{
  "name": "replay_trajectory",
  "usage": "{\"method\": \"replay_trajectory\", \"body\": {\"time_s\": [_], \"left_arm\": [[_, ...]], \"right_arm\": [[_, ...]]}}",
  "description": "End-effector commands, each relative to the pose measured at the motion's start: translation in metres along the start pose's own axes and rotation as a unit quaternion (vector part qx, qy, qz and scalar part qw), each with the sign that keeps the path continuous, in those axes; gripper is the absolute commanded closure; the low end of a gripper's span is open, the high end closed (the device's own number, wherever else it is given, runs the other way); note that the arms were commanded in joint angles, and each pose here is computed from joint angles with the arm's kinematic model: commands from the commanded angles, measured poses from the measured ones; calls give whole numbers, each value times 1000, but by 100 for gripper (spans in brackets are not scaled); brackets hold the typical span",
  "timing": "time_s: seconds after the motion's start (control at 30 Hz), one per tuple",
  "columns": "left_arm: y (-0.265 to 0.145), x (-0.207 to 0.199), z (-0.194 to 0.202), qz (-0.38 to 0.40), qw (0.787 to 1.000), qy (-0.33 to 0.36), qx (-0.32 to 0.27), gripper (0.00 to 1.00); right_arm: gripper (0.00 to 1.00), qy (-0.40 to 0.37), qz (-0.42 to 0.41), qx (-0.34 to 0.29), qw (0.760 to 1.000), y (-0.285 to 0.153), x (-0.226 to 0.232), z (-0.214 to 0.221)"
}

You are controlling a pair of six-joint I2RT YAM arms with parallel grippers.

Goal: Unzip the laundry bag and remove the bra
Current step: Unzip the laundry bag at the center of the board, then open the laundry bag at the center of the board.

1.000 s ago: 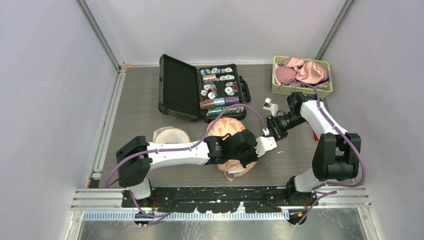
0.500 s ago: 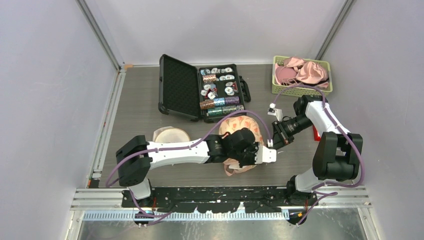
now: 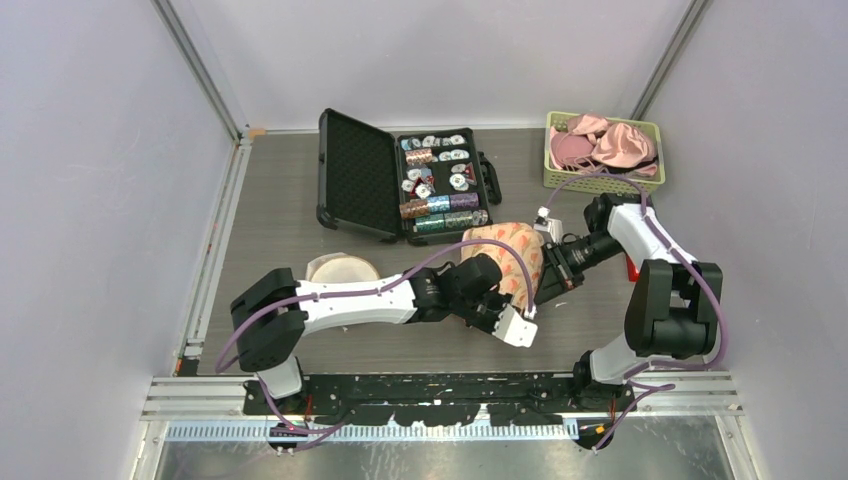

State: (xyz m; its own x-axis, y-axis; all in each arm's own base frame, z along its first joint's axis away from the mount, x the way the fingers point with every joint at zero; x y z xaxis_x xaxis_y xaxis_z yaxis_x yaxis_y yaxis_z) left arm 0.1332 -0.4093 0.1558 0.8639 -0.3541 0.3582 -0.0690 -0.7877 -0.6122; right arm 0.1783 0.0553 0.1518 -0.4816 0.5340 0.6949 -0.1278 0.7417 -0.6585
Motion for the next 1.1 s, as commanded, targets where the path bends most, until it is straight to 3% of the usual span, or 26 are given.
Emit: {"method": "replay_trajectory", "body": {"time_s": [0.0,0.1,0.2,0.3,0.47,0.53,0.57,0.7,0.83,0.97,1.07], "left_arm": [[-6,-34,36,90,994,5,65,100],[-10,-35,46,105,991,36,73,100],[-9,-24,55,73,993,28,91,99],[-13,-8,53,41,994,-10,96,86],[-36,3,28,44,992,-100,66,51],[-51,11,22,43,986,-152,45,29],[-60,18,19,37,983,-180,30,23],[-85,51,33,-23,945,-325,11,20],[-98,76,63,-71,886,-457,20,24],[-99,85,91,-140,847,-511,44,27],[-95,84,101,-141,826,-543,62,32]], "right_arm": [[84,-64,66,-17,996,-13,-30,-23],[69,-62,60,-8,996,-16,-28,-25],[54,-48,70,-16,996,-20,-30,-32],[46,-25,99,-38,994,-22,-39,-44],[41,1,140,-59,988,-25,-54,-59],[41,8,148,-61,987,-26,-58,-62],[41,12,151,-63,986,-26,-59,-63],[41,27,154,-69,985,-24,-60,-67],[41,35,151,-71,985,-18,-57,-67],[41,28,160,-60,985,-10,-57,-62],[41,24,173,-49,983,-2,-59,-60]]}}
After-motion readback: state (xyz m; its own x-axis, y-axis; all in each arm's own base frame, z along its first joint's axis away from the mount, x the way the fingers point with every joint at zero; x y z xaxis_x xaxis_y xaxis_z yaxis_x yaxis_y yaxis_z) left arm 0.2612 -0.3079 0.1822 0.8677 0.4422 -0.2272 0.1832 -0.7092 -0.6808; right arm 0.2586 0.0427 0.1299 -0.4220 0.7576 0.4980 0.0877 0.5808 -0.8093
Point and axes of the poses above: each gripper's point midway between its finger pads, its own y axis out along the fingers, its own x axis along the line the jaws close on, z = x × y, the point moved 5 cm from there along -y, back along the fingers, and after that the axes turned 3 degrees about -y, right-handed, at the moved point
